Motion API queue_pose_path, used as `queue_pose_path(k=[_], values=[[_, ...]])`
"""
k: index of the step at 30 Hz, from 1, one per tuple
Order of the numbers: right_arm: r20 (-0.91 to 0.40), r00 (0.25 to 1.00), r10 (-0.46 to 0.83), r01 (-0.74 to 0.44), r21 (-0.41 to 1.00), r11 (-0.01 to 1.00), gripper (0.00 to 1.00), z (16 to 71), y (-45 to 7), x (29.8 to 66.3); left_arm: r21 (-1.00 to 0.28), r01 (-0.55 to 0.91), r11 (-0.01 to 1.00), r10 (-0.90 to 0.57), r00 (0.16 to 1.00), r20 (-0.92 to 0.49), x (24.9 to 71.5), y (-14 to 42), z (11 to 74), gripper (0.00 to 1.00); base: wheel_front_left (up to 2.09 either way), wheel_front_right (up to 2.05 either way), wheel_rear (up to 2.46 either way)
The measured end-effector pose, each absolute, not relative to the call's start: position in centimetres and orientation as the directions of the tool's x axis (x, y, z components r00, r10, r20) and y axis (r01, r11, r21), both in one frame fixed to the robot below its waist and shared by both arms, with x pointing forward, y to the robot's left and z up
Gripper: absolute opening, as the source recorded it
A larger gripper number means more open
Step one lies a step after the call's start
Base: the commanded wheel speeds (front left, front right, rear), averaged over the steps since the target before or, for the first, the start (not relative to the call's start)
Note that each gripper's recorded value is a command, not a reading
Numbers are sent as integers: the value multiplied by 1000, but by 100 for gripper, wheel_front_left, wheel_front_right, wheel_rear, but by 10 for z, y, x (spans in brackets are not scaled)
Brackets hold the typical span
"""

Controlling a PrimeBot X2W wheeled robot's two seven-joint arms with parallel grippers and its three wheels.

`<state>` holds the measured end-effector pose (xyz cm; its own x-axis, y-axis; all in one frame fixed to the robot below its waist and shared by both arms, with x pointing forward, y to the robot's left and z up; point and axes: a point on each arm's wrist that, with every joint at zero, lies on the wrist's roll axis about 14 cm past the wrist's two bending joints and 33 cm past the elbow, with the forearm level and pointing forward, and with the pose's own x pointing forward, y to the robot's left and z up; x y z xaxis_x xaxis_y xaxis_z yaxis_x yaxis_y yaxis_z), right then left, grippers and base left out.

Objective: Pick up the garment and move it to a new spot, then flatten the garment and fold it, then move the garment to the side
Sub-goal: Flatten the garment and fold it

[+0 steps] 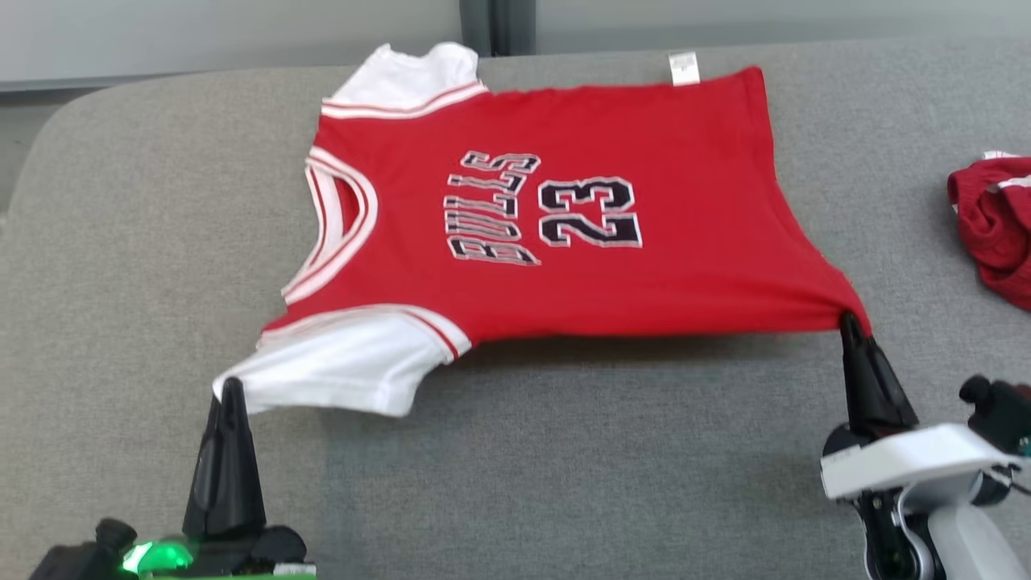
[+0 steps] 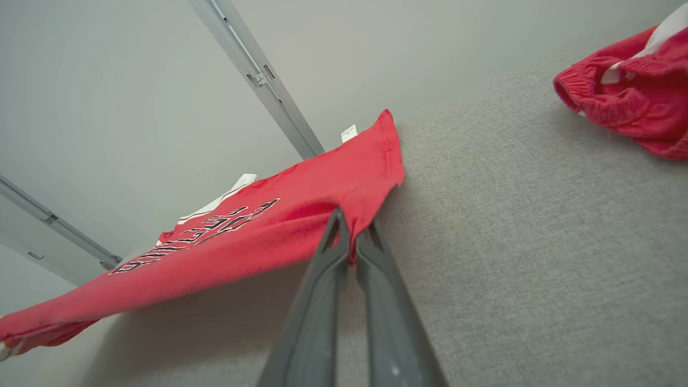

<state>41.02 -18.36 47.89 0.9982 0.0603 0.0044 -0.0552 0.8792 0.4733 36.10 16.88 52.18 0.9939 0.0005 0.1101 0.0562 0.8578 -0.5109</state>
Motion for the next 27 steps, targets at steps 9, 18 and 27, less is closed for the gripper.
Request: queue_pose_path(k=[9, 18, 27], values=[[-78, 995, 64, -19, 473, 881, 0, 469, -177, 376, -515, 35, 857, -22, 999, 31, 335, 164, 508, 0, 0, 0, 0], [-212, 976, 57, 55, 489, 871, 0, 427, -174, 375, -525, -5, 851, -12, 999, -31, 349, 167, 482, 0, 0, 0, 0], [-198, 978, 61, 56, 533, 845, 0, 423, -164, 395, -510, 51, 859, -47, 999, 20, 384, 158, 487, 0, 0, 0, 0]])
